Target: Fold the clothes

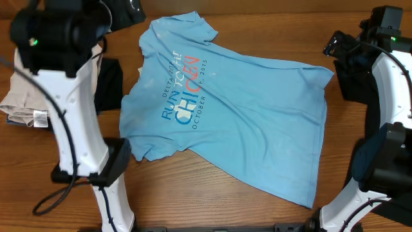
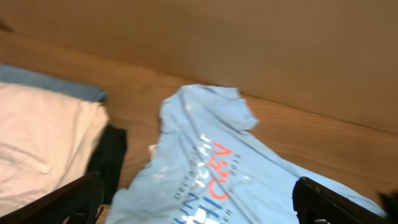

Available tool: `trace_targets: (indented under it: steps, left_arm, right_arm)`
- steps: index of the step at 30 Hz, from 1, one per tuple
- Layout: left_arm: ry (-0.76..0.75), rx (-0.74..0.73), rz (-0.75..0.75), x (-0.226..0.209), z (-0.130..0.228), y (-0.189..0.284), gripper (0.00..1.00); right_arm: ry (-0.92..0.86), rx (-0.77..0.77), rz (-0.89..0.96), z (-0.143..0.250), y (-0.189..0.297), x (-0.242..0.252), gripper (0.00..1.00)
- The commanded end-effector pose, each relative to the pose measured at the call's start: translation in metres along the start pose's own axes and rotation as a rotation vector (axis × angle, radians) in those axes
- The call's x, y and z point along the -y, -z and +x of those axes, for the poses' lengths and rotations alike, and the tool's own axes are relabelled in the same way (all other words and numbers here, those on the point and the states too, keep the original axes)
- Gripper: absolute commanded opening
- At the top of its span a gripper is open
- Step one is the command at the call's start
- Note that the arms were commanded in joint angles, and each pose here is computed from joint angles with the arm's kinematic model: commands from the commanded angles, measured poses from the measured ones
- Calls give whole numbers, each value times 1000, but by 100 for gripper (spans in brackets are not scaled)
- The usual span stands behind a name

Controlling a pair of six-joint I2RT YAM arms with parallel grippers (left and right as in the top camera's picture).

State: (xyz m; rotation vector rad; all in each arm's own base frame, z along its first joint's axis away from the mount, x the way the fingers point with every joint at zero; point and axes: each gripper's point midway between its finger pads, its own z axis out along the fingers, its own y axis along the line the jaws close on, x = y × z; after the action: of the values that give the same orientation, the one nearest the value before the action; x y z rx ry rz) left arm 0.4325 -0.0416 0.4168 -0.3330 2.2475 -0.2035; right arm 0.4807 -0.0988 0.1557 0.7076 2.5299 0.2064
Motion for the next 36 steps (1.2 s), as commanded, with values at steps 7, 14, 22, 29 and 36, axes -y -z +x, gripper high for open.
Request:
trace_targets:
  steps: [7, 14, 22, 29, 36]
  left_arm:
    - [-41, -79, -23, -3, 49, 79, 100]
    - [-61, -534, -326, -63, 171, -10, 100]
    - [31, -653, -385, -113, 279, -117, 4]
    - [86, -577, -375, -146, 322, -163, 4]
    - [81, -530, -352, -156, 342, -190, 4]
  right_arm:
    - [-3, 25, -7, -7, 7, 0, 100]
    - [-1, 22, -50, -8, 7, -8, 100]
    - [-1, 22, -50, -8, 7, -8, 100]
    - [-1, 22, -50, -8, 7, -8, 100]
    - [-1, 22, -50, -8, 7, -8, 100]
